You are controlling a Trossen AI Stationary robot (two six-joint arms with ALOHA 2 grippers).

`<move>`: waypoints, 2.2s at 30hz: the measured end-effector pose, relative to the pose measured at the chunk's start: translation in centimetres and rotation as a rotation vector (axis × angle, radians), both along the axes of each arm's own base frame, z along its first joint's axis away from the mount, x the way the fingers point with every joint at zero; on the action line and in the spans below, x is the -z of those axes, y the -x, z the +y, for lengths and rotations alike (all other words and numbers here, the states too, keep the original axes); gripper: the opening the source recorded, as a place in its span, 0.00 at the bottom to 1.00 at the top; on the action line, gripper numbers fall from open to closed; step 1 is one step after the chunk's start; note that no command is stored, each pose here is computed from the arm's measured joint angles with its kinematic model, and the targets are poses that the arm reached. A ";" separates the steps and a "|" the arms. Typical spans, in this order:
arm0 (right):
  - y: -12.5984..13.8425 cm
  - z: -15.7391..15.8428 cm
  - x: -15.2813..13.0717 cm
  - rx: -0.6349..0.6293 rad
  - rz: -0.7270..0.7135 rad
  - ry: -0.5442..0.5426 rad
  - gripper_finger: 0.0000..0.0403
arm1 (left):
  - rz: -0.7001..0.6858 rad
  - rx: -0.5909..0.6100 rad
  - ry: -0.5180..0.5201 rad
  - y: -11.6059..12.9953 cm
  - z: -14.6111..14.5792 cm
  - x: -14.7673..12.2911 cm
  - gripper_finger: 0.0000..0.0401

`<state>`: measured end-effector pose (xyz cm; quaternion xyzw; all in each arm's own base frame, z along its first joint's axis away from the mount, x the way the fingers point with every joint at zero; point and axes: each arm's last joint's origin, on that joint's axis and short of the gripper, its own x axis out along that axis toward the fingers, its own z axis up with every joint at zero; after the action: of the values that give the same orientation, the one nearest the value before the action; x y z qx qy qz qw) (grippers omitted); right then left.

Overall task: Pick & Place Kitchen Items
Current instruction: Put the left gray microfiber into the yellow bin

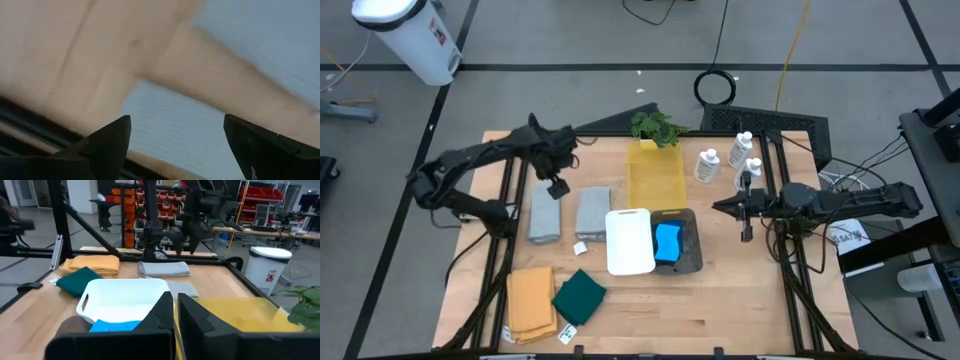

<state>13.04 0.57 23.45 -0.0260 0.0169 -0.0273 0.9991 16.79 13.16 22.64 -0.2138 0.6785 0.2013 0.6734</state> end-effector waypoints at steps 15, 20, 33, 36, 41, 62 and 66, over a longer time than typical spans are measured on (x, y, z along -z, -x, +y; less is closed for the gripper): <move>-0.4 0.0 0.4 0.001 0.036 -0.045 0.00 | 0.096 -0.098 0.146 3.3 0.2 3.0 0.67; -0.4 0.0 0.4 0.002 0.034 -0.044 0.00 | 0.136 -0.153 0.107 2.5 -0.8 3.2 0.38; -0.4 0.0 0.3 0.003 0.028 -0.043 0.00 | 0.241 -0.401 0.130 3.3 -2.6 5.5 0.01; -0.4 0.0 0.3 0.003 0.028 -0.043 0.00 | 0.232 -0.418 0.129 3.3 -3.2 6.5 0.02; -0.4 0.0 0.3 0.003 0.028 -0.043 0.00 | 0.154 -0.429 0.116 3.0 -3.4 7.9 0.01; -0.4 0.0 0.1 0.003 -0.002 -0.037 0.00 | -0.249 -0.197 0.063 -1.5 -1.3 5.2 0.04; -0.4 0.0 0.1 0.002 -0.002 -0.035 0.00 | -0.206 -0.134 -0.063 -2.3 -0.4 1.9 0.18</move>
<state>13.46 0.60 23.40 -0.0085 0.0166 -0.0283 0.9994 19.04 12.79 20.70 -0.2570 0.5833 0.2442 0.7308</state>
